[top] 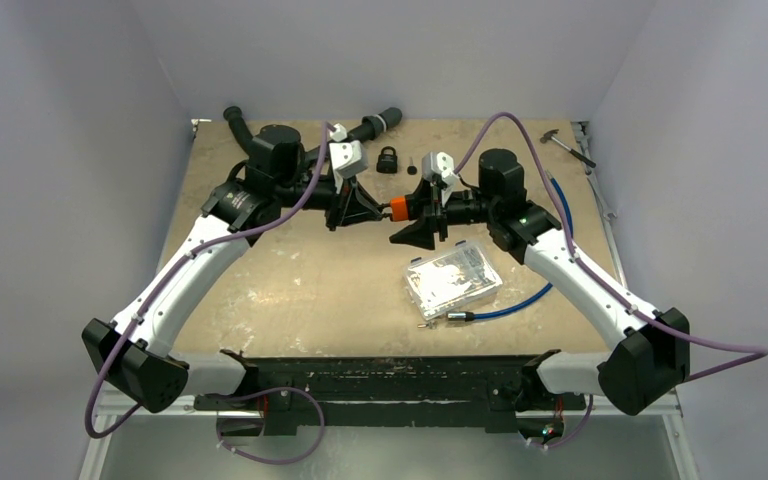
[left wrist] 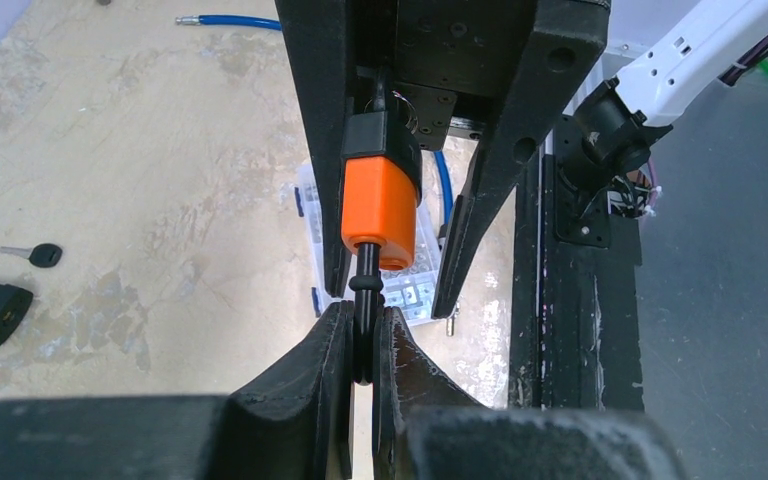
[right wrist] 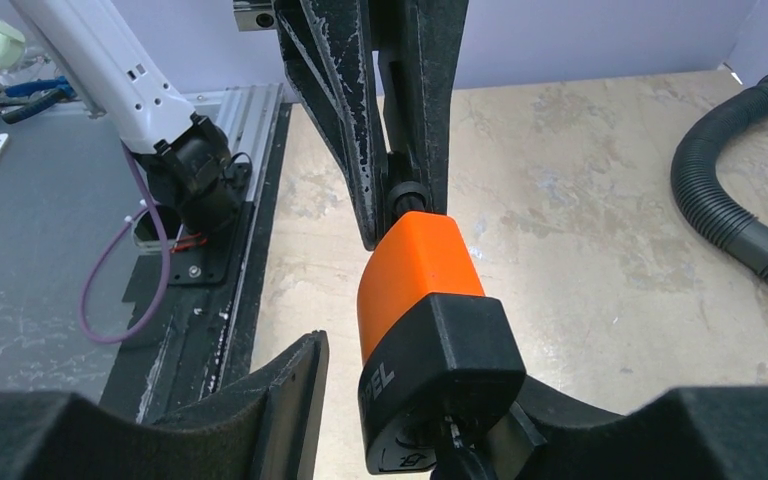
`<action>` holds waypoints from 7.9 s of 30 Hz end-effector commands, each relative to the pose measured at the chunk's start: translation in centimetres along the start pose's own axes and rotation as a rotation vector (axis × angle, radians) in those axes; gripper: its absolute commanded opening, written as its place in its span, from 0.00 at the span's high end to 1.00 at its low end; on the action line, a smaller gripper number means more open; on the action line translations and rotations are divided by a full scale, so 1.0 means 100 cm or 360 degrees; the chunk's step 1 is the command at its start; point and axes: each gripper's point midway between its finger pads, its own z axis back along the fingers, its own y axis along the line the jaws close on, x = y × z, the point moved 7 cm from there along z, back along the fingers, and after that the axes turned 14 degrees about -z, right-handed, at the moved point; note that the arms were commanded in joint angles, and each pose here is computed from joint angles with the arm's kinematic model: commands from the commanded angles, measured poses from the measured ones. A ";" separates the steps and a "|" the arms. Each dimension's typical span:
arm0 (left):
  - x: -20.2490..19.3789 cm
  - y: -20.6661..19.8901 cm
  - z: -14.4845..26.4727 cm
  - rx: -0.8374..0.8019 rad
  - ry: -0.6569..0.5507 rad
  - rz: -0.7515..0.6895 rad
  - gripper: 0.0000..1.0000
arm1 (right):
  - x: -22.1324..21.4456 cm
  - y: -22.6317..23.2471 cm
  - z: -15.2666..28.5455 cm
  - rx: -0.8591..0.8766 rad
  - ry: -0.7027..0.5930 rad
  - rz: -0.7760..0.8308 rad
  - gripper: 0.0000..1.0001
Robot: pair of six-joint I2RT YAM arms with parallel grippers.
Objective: Lock with the key
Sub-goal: Lock the lock.
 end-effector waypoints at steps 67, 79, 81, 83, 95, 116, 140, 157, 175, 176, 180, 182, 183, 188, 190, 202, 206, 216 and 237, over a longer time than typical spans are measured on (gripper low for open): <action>0.035 -0.002 -0.037 -0.0205 -0.0359 -0.0028 1.00 | 0.022 0.006 -0.024 0.0243 0.0000 0.0261 1.00; 0.038 0.017 -0.039 0.0009 -0.0353 -0.0272 1.00 | 0.027 0.008 -0.029 0.0349 0.0013 0.0167 1.00; 0.039 0.014 -0.041 -0.0042 -0.0378 -0.0222 1.00 | 0.029 0.006 -0.030 0.0349 0.0011 0.0164 1.00; 0.041 0.010 -0.043 -0.0090 -0.0415 -0.0140 1.00 | 0.029 0.005 -0.031 0.0350 0.0010 0.0161 1.00; 0.047 0.004 -0.052 -0.0133 -0.0477 -0.0125 1.00 | 0.025 0.007 -0.038 0.0377 0.0031 0.0175 1.00; 0.030 0.015 -0.025 -0.0063 -0.0196 -0.0281 1.00 | 0.039 -0.002 -0.016 0.0200 -0.0152 0.0170 1.00; -0.006 0.045 0.007 0.0026 -0.0070 -0.0188 1.00 | 0.042 -0.021 0.007 0.0076 -0.0159 0.0110 0.74; -0.023 0.045 0.008 -0.0118 0.0102 -0.0242 1.00 | 0.028 -0.026 0.037 -0.0064 0.0150 0.0045 0.30; -0.018 0.045 -0.001 -0.0169 0.0064 -0.0283 1.00 | 0.025 -0.039 0.015 -0.0079 0.0255 0.0035 0.31; -0.018 0.044 -0.002 -0.0170 0.0065 -0.0285 1.00 | 0.025 -0.039 0.012 -0.0074 0.0256 0.0039 0.31; -0.015 0.044 -0.003 -0.0173 0.0060 -0.0276 1.00 | 0.025 -0.039 0.004 -0.0055 0.0257 0.0079 0.34; -0.014 0.043 -0.004 -0.0180 0.0054 -0.0263 1.00 | 0.025 -0.039 0.002 -0.0046 0.0255 0.0102 0.38; -0.013 0.043 -0.004 -0.0178 0.0052 -0.0252 1.00 | 0.026 -0.038 0.000 -0.0040 0.0254 0.0112 0.41; -0.011 0.044 -0.004 -0.0173 0.0042 -0.0218 1.00 | 0.024 -0.037 -0.002 -0.0016 0.0252 0.0119 0.68; -0.011 0.045 -0.005 -0.0150 0.0040 -0.0181 1.00 | 0.026 -0.037 -0.002 -0.0016 0.0240 0.0135 0.86; 0.022 0.083 0.015 0.0399 -0.0324 0.0401 0.07 | 0.081 -0.058 0.012 -0.0433 -0.0384 0.0161 1.00; 0.037 0.098 0.025 0.0476 -0.0491 0.0557 0.05 | 0.100 -0.060 0.015 -0.0509 -0.0602 0.0178 1.00; 0.041 0.114 0.014 0.0406 -0.0751 0.1006 0.00 | 0.124 -0.073 0.014 -0.0651 -0.0928 0.0163 1.00; 0.050 0.114 0.004 0.0416 -0.0859 0.1336 0.24 | 0.116 -0.064 -0.022 -0.0721 -0.0941 0.0222 1.00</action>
